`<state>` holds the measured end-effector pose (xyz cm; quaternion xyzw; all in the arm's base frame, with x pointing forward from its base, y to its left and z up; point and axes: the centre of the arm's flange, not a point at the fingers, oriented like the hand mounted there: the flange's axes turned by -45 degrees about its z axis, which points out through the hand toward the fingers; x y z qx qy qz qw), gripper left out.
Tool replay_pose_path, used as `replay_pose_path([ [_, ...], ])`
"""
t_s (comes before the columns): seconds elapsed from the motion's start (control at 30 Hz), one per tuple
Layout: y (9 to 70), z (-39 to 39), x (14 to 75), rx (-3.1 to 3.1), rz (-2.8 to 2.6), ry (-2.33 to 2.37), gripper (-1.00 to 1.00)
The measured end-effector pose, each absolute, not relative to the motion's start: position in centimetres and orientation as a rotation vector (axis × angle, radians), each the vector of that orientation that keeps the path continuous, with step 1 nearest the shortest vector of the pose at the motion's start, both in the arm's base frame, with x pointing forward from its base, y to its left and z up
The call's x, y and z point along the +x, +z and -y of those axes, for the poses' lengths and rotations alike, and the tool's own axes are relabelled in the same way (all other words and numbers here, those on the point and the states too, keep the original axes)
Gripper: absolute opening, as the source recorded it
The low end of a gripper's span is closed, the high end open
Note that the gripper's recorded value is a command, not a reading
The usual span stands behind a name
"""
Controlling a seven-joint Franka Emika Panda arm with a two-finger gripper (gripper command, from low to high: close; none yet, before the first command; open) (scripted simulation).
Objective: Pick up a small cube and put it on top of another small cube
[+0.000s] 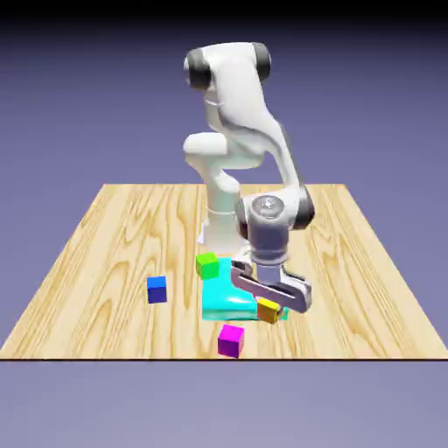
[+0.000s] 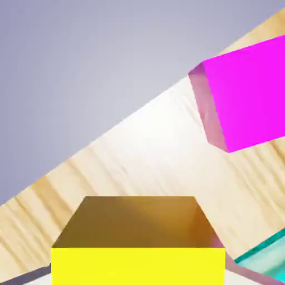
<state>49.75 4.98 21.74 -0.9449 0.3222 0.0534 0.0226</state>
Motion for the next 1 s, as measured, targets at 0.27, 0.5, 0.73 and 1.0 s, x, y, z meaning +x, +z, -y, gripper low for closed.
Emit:
replay_pose_path([
  [0.27, 23.5, 8.1, 44.4, -2.838, -1.207, 0.158, -1.0],
  [0.5, 24.5, 16.8, 37.0, -2.751, -1.387, 0.152, -1.0],
  [0.73, 24.4, 20.5, 31.6, -2.691, -1.487, 0.148, -1.0],
  [1.0, 21.3, 20.1, 31.9, -2.665, -1.469, 0.144, -1.0],
])
